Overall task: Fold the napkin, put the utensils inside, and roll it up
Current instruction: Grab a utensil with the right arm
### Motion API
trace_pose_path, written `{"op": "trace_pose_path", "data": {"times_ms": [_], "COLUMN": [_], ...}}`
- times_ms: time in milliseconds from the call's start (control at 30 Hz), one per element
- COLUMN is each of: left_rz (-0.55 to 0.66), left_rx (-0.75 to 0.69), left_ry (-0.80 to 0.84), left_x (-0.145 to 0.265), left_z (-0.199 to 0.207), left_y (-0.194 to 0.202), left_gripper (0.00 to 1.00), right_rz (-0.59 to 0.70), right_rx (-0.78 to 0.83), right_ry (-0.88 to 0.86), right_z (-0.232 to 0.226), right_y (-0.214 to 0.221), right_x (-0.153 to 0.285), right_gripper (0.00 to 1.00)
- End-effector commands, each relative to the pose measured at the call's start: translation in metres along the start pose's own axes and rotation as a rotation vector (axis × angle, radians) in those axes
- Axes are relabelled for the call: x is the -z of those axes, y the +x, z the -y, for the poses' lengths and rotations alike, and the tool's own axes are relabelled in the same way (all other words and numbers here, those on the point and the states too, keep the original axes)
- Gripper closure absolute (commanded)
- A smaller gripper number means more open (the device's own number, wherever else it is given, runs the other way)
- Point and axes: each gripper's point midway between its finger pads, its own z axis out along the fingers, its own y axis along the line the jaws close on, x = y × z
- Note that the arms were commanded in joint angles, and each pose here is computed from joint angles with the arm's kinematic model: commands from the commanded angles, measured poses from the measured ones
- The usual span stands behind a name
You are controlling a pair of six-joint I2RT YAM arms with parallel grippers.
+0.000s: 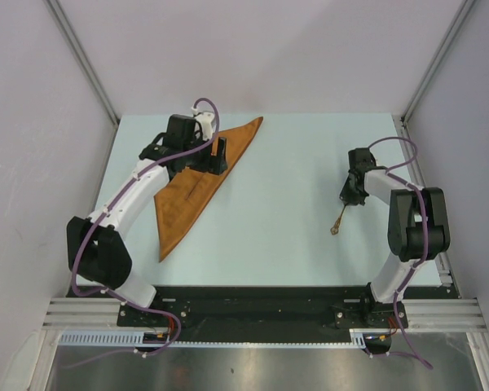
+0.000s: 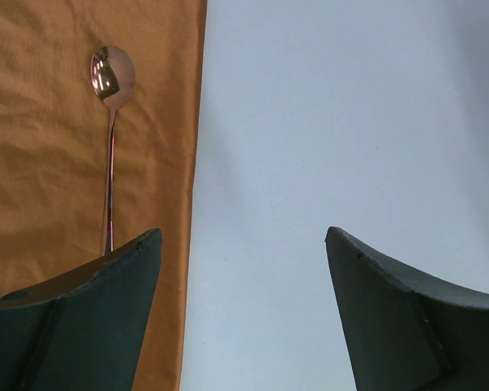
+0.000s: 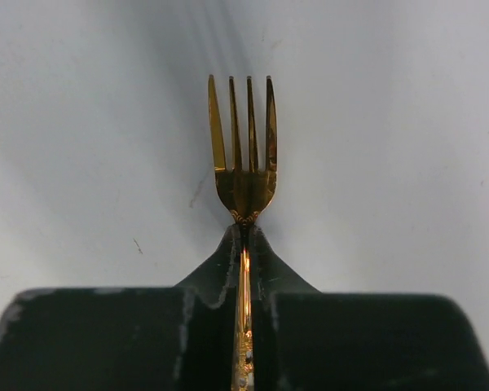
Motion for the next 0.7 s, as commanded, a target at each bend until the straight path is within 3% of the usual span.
{"op": "trace_pose_path", "data": {"times_ms": [0,133,433,667], "left_rz": [0.075,0.075,0.046,0.051], "left_rx": [-0.003,-0.017,-0.141,0.041], "left_ry": [0.045,0.088,0.292,0.408], "left_x": [0.015,0.014,-0.001,-0.006], "left_z": [0.016,0.035,0.137,0.161], "left_y": [-0.017,-0.014,0.019,0.037], "left_gripper": [0.14,0.14,0.15,0.16], "right_rz": [-0.020,0.006,0.089,0.115], "right_rx": [-0.017,-0.023,0.064,0.107], "right_ry": [-0.044,-0.115,-0.354,-0.532], "right_z": [-0.011,-0.035,-0.152,-0.226], "right_y": [-0.001,-0.013,-0.023,-0.007], "right_x": [-0.001,0.020,0.085,0.124], "right_gripper": [1.00,1.00,1.00,1.00]}}
